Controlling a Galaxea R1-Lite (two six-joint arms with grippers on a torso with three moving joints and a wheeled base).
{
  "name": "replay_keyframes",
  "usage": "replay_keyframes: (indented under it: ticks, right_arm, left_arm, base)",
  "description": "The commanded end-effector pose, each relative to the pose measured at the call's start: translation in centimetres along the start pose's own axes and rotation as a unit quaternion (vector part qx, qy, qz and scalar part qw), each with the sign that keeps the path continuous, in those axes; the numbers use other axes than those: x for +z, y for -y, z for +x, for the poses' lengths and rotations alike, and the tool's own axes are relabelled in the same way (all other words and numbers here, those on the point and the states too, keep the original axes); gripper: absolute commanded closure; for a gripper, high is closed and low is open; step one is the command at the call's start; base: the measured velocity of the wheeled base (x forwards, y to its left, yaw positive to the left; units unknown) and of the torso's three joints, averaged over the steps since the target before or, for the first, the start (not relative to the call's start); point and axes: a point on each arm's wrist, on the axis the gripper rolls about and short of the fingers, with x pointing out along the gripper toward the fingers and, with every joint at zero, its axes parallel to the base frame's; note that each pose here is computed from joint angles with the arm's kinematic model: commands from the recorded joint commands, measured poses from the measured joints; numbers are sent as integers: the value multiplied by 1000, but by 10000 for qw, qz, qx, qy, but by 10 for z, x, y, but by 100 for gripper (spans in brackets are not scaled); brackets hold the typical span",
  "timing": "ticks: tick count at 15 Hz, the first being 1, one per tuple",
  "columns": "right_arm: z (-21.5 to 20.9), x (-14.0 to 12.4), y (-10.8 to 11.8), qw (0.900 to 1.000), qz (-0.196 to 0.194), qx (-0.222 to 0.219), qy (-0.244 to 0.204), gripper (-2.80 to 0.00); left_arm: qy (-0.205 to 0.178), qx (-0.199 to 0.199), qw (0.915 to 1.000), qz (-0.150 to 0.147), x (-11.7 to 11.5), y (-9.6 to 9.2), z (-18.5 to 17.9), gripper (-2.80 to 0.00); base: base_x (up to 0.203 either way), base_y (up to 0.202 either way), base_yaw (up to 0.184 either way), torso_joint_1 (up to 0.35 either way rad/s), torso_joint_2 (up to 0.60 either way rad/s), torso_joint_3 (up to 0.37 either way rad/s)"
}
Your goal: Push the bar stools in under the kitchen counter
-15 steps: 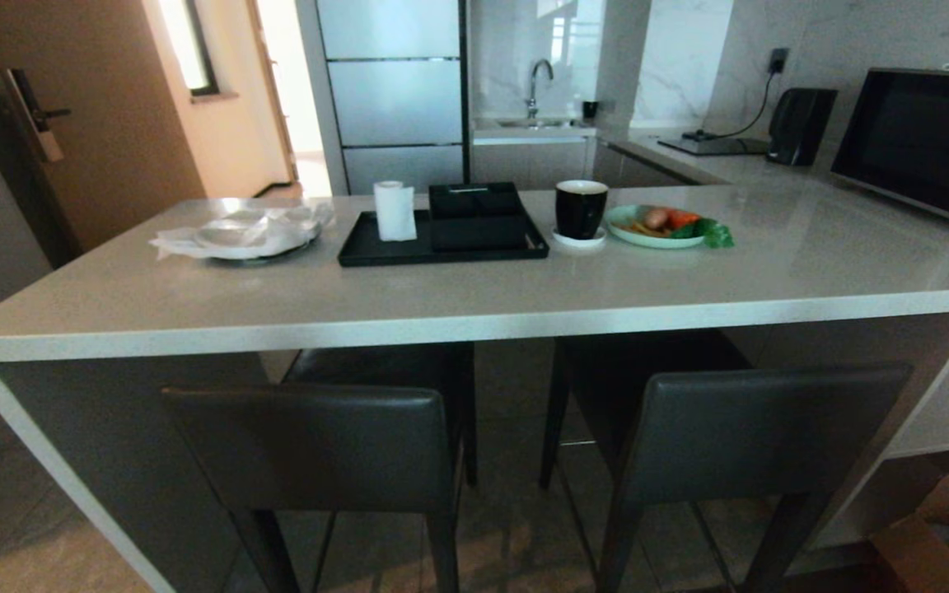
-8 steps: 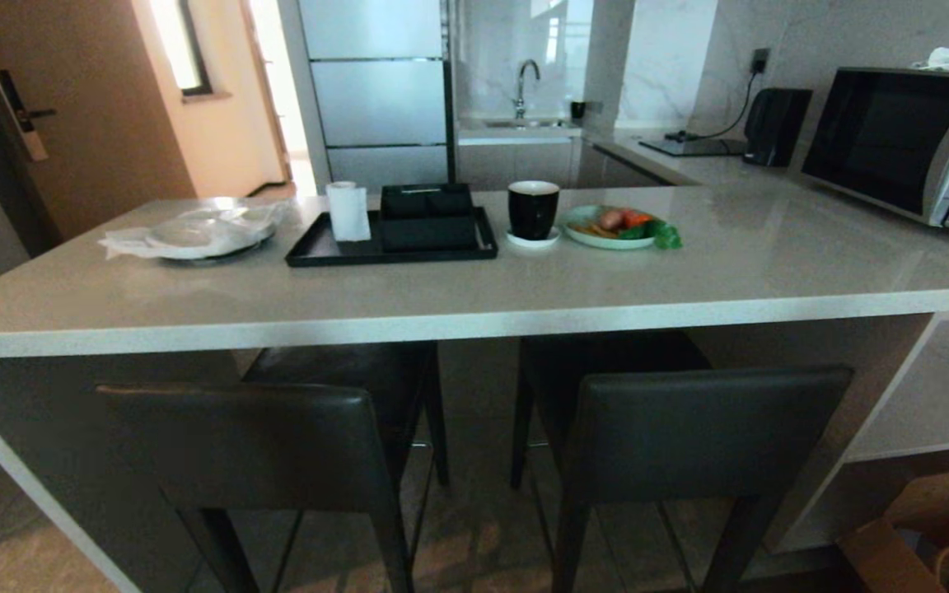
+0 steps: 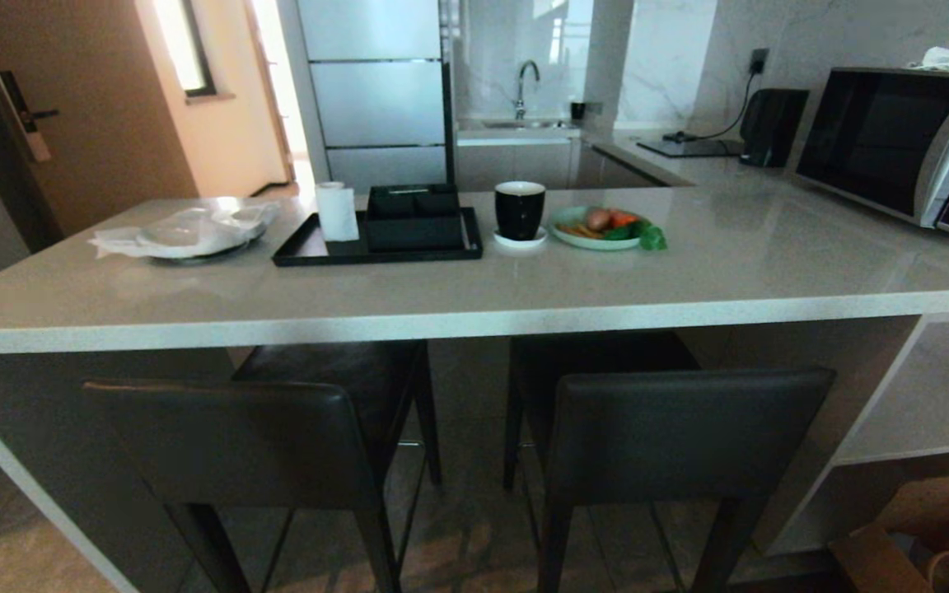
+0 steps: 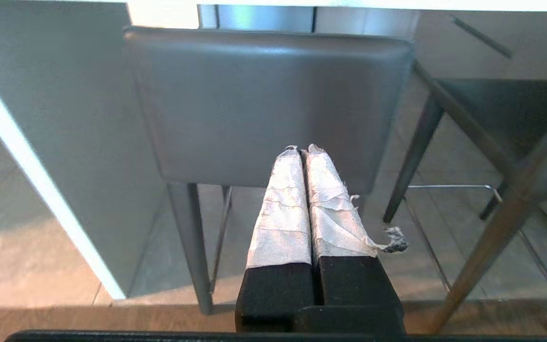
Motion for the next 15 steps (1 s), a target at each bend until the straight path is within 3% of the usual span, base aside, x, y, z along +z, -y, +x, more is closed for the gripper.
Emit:
replay_keyframes:
  ticks: [1,15]
  right_arm:
    - [0,0,0,10000,-1,5,-13,0]
    - [0,0,0,10000,-10,21,-6,0]
  left_arm:
    - [-7,3,10000,-5,0,0,0,0]
    - [-7,2,10000,-2,0,0,0,0]
  base:
    - [0,0,0,0,0,0]
    - [0,0,0,0,0,0]
